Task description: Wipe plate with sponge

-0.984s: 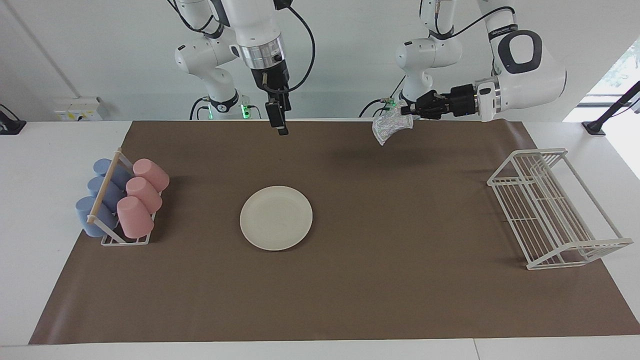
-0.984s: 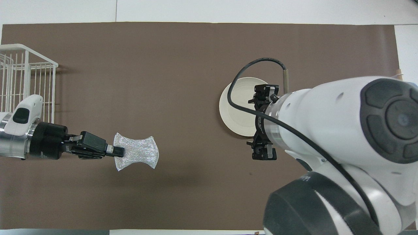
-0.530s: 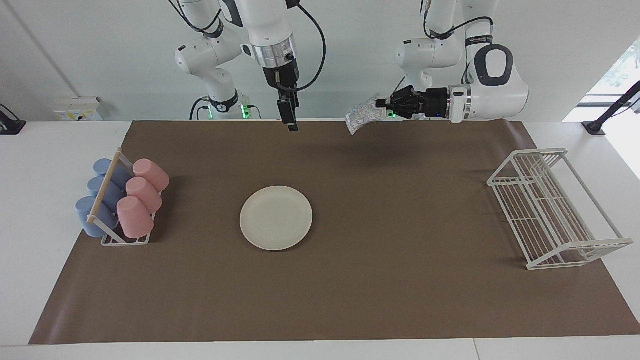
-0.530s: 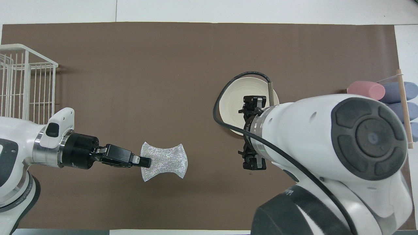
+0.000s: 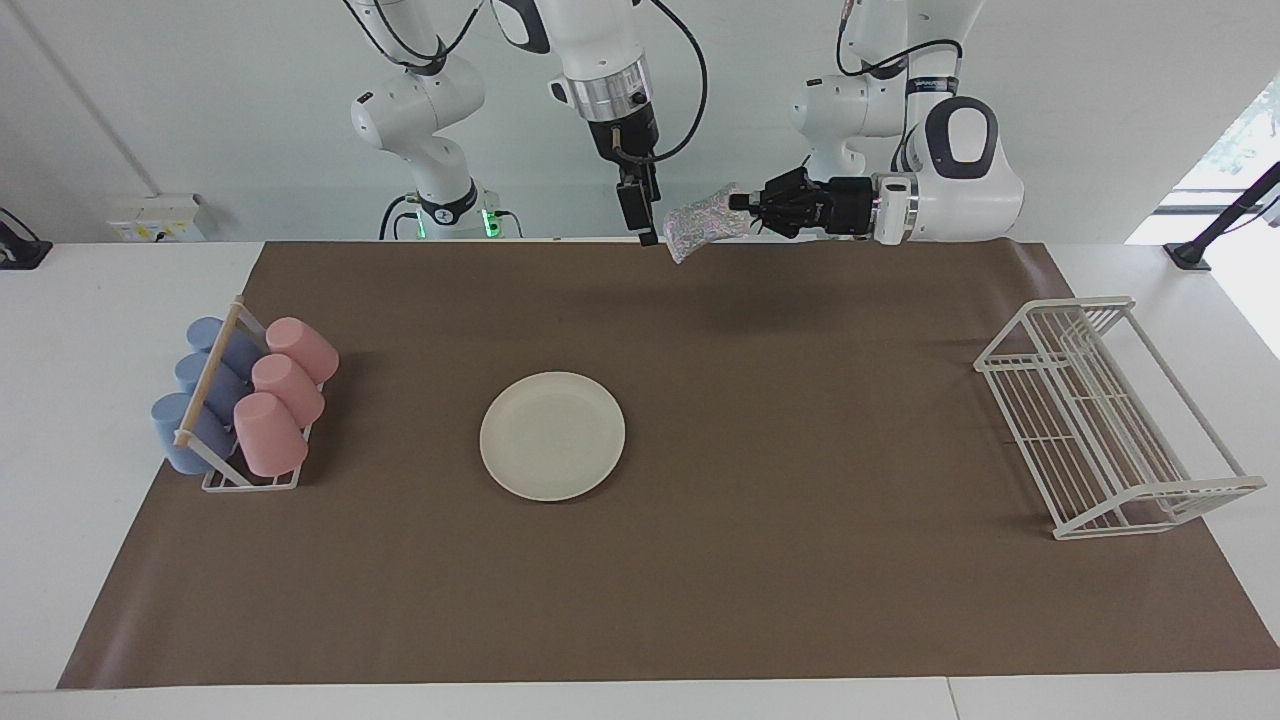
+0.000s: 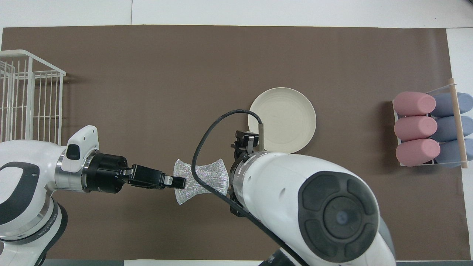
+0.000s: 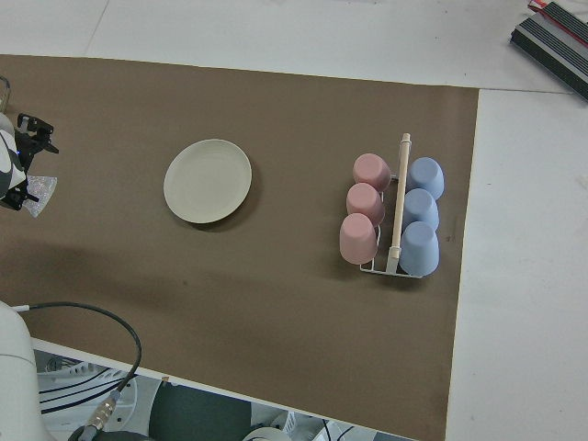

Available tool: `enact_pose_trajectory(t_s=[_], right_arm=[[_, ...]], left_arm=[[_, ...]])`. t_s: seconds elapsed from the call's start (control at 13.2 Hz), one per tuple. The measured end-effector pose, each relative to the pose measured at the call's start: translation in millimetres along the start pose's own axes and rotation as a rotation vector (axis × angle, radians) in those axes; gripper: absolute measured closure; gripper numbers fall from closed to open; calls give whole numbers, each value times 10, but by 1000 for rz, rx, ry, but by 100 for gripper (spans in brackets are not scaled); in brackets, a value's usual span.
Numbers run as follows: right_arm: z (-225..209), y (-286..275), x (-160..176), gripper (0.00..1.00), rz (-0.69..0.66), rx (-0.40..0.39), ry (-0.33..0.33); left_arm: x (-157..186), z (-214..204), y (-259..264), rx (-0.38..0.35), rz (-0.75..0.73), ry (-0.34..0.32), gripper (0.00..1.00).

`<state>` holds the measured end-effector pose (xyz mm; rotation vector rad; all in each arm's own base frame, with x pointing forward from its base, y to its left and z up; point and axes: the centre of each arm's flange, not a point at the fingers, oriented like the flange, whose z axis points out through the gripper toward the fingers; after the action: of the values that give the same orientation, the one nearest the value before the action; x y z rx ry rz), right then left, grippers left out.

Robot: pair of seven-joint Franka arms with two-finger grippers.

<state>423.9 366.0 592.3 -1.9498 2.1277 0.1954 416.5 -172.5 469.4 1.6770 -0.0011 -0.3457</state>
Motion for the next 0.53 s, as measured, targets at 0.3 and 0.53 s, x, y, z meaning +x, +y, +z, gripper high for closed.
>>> enact_pose_trajectory(t_s=[0.3, 0.53], right_arm=[[92, 104, -141, 0, 4, -3, -78], [177, 137, -164, 0, 7, 9, -91]], left_arm=[[3, 21, 1, -4, 1, 2, 96], [4, 14, 2, -6, 1, 4, 96]])
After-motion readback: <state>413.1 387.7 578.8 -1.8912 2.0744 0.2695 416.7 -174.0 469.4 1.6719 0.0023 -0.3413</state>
